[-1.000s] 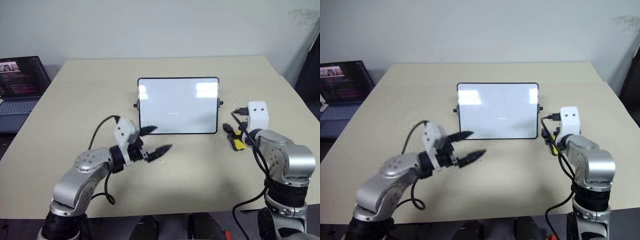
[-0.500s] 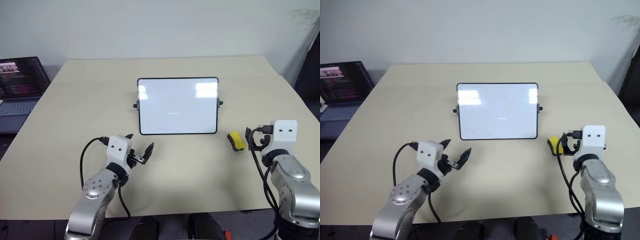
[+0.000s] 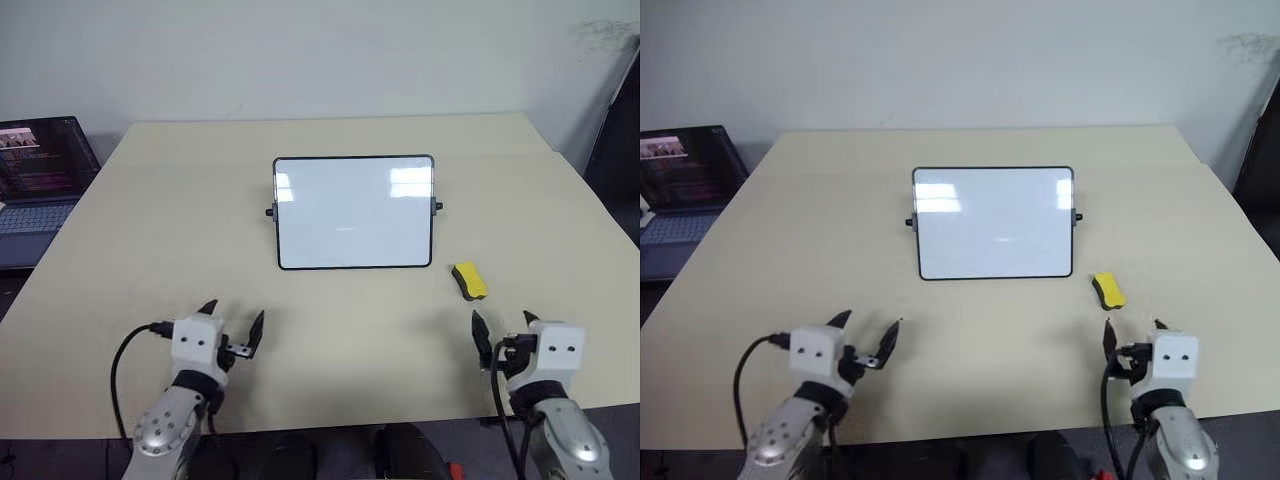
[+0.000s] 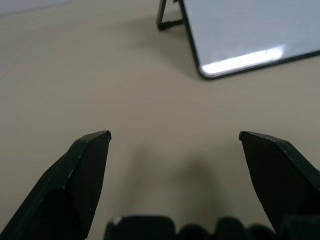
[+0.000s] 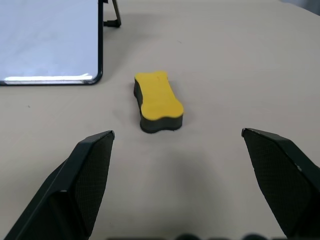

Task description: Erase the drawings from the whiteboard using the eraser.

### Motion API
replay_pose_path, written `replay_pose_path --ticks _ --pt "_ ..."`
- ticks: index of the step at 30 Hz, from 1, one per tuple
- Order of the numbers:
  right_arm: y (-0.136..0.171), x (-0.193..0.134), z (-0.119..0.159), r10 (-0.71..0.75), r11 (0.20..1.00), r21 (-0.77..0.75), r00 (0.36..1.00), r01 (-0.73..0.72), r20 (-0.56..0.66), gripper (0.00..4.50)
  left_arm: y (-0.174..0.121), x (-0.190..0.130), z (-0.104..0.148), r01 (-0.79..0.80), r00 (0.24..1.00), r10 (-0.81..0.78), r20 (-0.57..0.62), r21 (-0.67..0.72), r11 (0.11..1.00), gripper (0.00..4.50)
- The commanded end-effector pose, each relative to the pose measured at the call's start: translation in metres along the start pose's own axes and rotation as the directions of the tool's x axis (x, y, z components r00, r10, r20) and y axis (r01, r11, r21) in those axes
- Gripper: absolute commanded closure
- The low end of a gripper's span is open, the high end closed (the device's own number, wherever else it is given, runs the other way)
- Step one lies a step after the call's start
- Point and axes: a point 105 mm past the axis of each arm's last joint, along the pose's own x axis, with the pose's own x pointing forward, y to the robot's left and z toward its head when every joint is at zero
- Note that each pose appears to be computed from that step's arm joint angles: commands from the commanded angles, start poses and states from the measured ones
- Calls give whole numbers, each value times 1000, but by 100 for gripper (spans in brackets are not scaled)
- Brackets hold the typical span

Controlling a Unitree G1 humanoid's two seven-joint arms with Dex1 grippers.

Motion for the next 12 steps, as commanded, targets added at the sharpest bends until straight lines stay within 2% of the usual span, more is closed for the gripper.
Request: replay_pose_path --ticks 1,12 --pt "8 3 10 26 1000 4 999 -27 46 5 21 -12 9 -46 998 44 39 47 998 0" --pt "-1 14 10 25 1000 17 999 -26 26 5 47 -35 21 -120 993 117 35 100 988 0"
